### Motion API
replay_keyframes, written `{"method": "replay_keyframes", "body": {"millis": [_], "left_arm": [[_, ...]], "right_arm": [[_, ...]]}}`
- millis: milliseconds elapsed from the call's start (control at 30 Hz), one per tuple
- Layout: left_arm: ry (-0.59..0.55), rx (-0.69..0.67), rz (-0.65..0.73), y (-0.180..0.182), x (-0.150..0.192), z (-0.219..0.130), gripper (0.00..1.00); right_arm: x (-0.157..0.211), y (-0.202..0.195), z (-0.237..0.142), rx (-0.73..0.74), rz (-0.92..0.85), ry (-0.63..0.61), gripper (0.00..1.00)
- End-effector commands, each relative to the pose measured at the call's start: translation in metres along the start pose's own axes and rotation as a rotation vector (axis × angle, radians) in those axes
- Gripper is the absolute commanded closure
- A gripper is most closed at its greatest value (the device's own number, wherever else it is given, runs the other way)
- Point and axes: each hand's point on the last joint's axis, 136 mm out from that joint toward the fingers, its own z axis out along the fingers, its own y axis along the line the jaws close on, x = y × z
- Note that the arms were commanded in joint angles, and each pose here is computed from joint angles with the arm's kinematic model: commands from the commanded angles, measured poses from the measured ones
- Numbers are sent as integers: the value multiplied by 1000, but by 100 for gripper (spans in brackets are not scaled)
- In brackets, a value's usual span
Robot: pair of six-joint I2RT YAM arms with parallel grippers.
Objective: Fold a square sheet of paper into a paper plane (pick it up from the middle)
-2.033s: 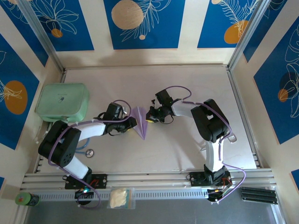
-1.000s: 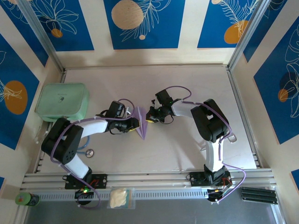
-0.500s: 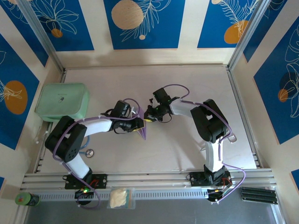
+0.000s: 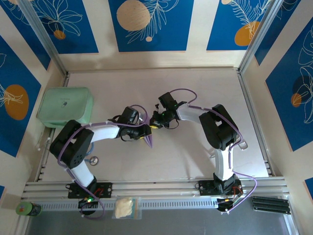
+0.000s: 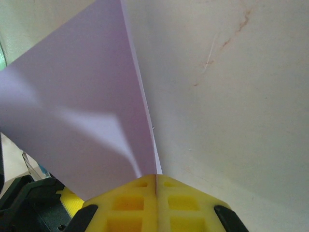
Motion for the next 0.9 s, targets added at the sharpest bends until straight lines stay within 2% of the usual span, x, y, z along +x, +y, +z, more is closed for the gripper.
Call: {"method": "replay_keyframes", "body": {"millis": [0,333,467,600,867], "left_arm": [[-40,-9,-23,-5,-8,1,63],[-40,-36,-51,0,-6,2,73],[-39,-46,-58,3,-5,3,77],[-42,-57,-56,4,-6,1,83],[-30,-134,17,7,-5,-13,91]], "right_arm": [[1,12,-7,-10,-5,2,98],[1,11,-7,-2,0,1,96],[0,12,-11,-2,-7,-12,87],[-3,11,-19,12,-16,-49,73],[-22,-17,-58,136,-8,-217,50]]}}
